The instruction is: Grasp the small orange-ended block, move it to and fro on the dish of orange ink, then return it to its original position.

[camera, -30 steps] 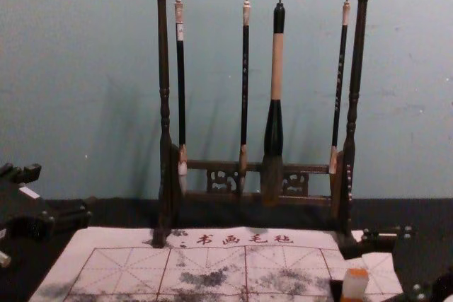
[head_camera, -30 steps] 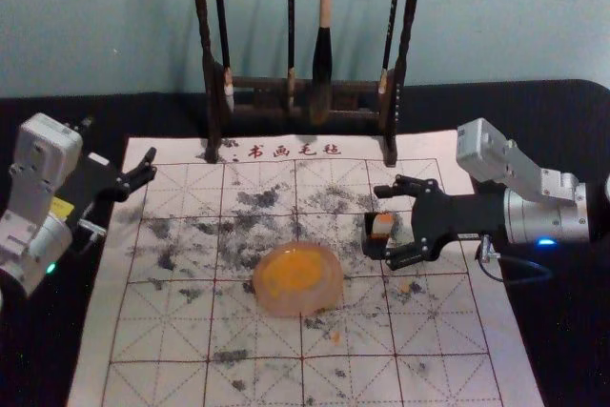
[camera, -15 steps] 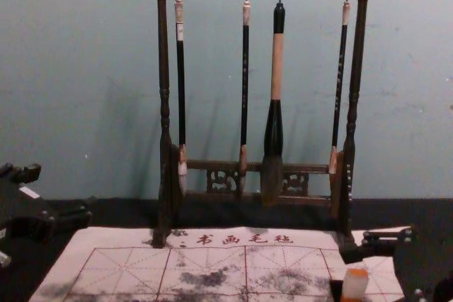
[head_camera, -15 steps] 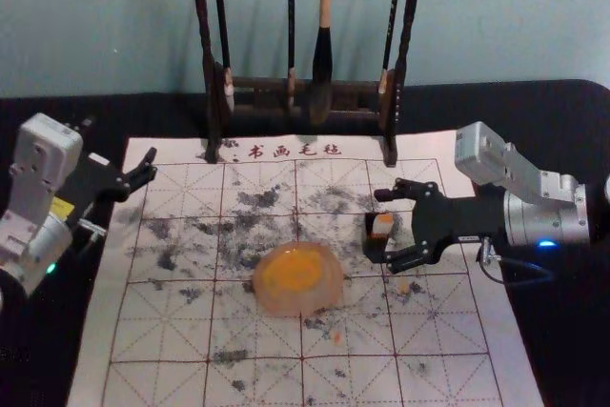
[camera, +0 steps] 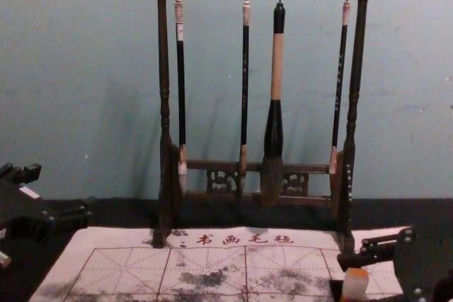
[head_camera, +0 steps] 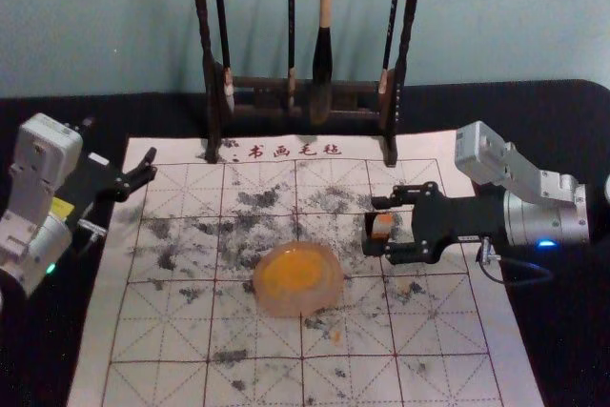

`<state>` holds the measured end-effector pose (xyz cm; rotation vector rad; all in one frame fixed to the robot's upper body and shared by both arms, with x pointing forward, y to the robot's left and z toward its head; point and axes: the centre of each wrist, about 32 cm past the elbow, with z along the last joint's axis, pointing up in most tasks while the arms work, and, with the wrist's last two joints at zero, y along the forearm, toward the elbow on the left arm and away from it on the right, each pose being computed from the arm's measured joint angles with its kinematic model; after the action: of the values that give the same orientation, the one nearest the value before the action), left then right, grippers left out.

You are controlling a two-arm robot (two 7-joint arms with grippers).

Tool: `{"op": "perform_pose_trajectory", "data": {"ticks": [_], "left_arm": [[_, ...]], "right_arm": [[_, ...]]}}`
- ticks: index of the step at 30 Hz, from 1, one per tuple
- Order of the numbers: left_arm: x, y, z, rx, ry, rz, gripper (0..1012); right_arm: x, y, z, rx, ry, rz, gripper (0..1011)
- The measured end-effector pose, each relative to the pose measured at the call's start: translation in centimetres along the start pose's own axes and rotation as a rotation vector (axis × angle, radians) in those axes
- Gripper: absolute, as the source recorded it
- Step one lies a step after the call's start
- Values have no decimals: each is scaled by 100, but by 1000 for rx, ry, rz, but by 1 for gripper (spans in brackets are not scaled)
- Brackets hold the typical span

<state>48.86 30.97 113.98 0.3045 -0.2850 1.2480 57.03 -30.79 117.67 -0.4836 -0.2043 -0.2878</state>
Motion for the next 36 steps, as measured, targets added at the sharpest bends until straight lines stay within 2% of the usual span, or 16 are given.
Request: {"op": "perform_pose_trajectory", "data": {"ticks": [4, 5, 11, 12, 17, 20, 29, 36], "left_arm": [[0, 0, 0, 0, 0, 0, 1001], [0, 0, 0, 0, 0, 0, 1001], [0, 0, 0, 0, 0, 0, 1001], [0, 0, 0, 0, 0, 0, 1001], [0, 0, 0, 0, 0, 0, 1001], [0, 0, 0, 0, 0, 0, 1001], [0, 0, 0, 0, 0, 0, 1001], [0, 0, 0, 0, 0, 0, 1001]], "right_arm": [[1, -1, 0, 0, 0, 0, 621], [1, -1, 0, 0, 0, -1, 551], [1, -1, 0, 1, 1, -1, 366], [1, -1, 0, 1, 1, -1, 366], [1, -1, 0, 1, 1, -1, 172], [1, -1, 0, 1, 1, -1, 134], [-1, 3, 6, 13, 6, -3, 134], [19, -51, 80, 30, 12, -28, 134]]}}
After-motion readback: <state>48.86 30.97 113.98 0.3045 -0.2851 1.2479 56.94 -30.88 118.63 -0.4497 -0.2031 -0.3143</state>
